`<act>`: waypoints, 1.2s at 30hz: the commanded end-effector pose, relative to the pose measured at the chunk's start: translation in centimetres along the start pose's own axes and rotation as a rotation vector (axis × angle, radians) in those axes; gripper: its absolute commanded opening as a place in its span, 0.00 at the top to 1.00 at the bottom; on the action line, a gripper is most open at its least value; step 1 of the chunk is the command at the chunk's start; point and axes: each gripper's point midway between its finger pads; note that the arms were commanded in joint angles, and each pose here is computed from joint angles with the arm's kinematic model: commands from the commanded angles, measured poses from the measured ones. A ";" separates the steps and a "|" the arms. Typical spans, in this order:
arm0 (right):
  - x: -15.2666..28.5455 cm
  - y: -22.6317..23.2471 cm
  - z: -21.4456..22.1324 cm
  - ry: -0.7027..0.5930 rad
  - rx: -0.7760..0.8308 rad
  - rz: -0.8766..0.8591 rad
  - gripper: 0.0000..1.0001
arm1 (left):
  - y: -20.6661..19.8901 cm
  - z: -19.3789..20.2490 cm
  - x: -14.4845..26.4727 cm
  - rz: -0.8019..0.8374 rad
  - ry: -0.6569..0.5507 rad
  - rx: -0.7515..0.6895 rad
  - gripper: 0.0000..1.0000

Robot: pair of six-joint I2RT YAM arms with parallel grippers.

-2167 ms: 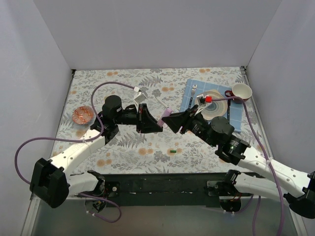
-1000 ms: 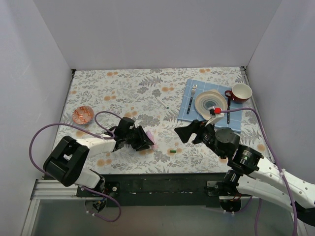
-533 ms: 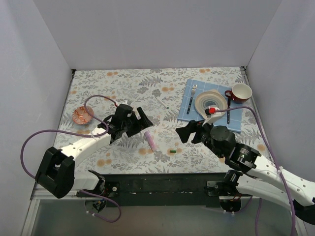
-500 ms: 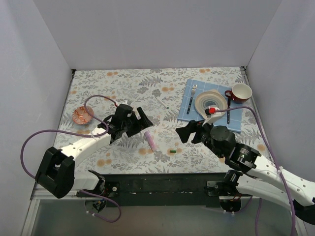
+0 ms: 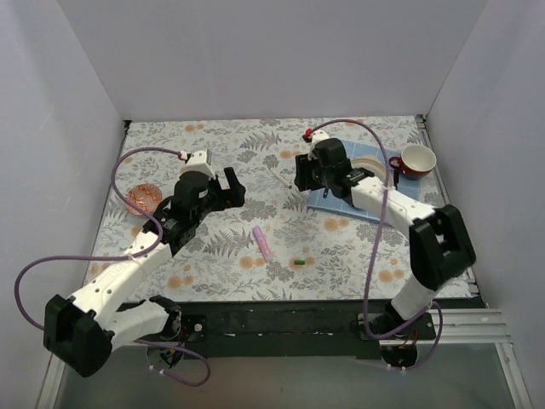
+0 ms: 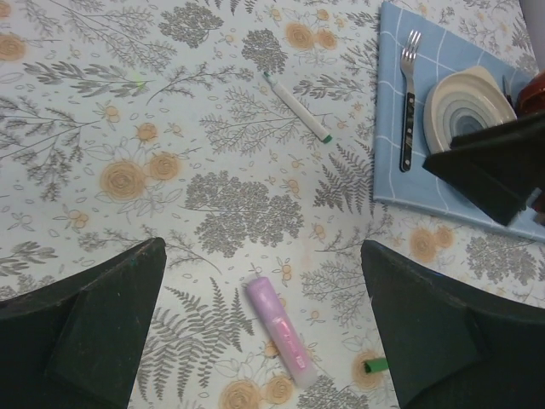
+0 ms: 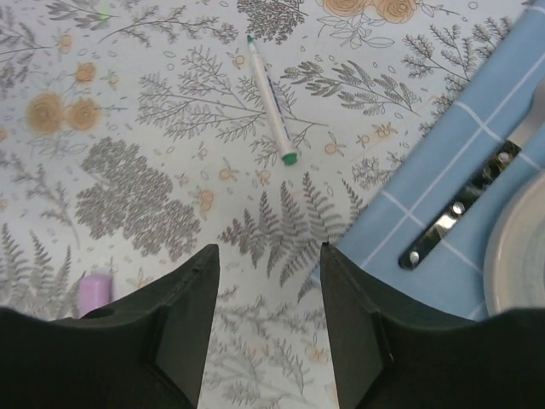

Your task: Insert the pens into the pen caps

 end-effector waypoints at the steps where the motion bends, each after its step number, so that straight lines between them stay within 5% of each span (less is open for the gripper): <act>1: -5.3 0.8 -1.8 0.025 0.085 -0.109 0.44 | 0.8 -2.1 2.6 0.014 -0.130 -0.069 0.02; 12: -14.8 -0.5 1.5 0.174 0.135 -0.082 0.49 | 0.7 -2.8 3.7 0.031 -0.170 -0.053 0.02; 26: -14.7 -0.6 6.4 0.273 0.247 0.019 0.65 | 0.7 -2.7 3.8 0.037 -0.176 -0.034 0.02; 33: -13.5 -0.9 9.0 0.347 0.313 0.074 0.96 | -0.8 -1.6 4.8 0.143 -0.147 0.047 0.06; 36: -12.0 0.1 9.5 0.336 0.298 0.032 0.99 | -0.6 0.7 4.5 0.142 -0.067 0.142 0.10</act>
Point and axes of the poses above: each gripper's point midway between its finger pads, its own x axis back along the fingers, its own y axis along the line the jaws close on, z = x × y, and after that the axes turned 2 degrees about x, right-handed
